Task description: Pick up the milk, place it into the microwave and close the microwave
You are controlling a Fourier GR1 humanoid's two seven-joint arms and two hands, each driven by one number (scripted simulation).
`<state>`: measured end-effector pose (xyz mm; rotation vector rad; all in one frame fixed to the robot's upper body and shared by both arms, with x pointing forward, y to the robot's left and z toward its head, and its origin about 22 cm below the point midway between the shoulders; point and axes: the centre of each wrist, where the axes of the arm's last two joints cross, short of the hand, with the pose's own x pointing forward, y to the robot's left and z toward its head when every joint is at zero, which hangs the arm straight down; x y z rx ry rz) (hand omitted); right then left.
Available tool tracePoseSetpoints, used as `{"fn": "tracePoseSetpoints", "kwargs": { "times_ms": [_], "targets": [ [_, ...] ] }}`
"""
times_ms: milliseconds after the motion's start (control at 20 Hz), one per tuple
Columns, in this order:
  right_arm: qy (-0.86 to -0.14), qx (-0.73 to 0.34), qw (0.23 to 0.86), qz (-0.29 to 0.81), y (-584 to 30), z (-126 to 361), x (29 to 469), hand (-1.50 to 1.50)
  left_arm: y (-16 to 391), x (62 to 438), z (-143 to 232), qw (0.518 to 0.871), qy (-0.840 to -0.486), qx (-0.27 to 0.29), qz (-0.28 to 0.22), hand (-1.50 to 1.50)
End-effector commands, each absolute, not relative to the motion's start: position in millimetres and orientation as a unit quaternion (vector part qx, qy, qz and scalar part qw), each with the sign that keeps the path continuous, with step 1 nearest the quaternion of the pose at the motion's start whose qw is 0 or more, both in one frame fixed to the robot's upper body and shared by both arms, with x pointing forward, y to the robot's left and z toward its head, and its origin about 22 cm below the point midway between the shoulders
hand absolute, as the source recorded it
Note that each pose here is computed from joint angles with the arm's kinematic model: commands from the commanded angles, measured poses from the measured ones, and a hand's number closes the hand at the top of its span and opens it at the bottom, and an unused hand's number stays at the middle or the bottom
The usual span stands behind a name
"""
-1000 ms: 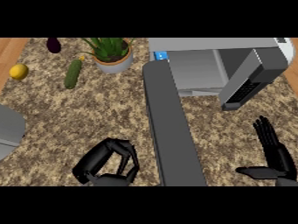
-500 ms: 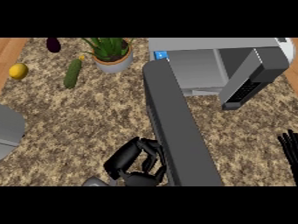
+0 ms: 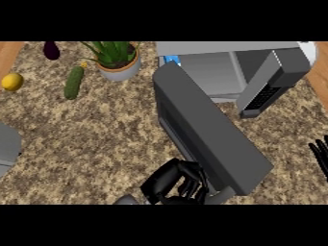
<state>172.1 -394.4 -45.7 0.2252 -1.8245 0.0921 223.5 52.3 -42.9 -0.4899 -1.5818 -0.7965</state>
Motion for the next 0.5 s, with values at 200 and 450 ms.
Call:
{"fn": "tracePoseSetpoints", "kwargs": {
  "times_ms": [200,450],
  "targets": [
    [-0.804,0.211,0.549,0.083,-376.7,-4.4,182.1,-1.5,14.1,221.2,-29.4,0.598,-0.698,-0.184,-0.349,1.5],
    [-0.803,0.236,0.534,0.116,-355.6,19.3,196.1,-1.5,5.3,235.8,-16.0,0.604,-0.714,-0.159,-0.318,1.5]
  ]
}}
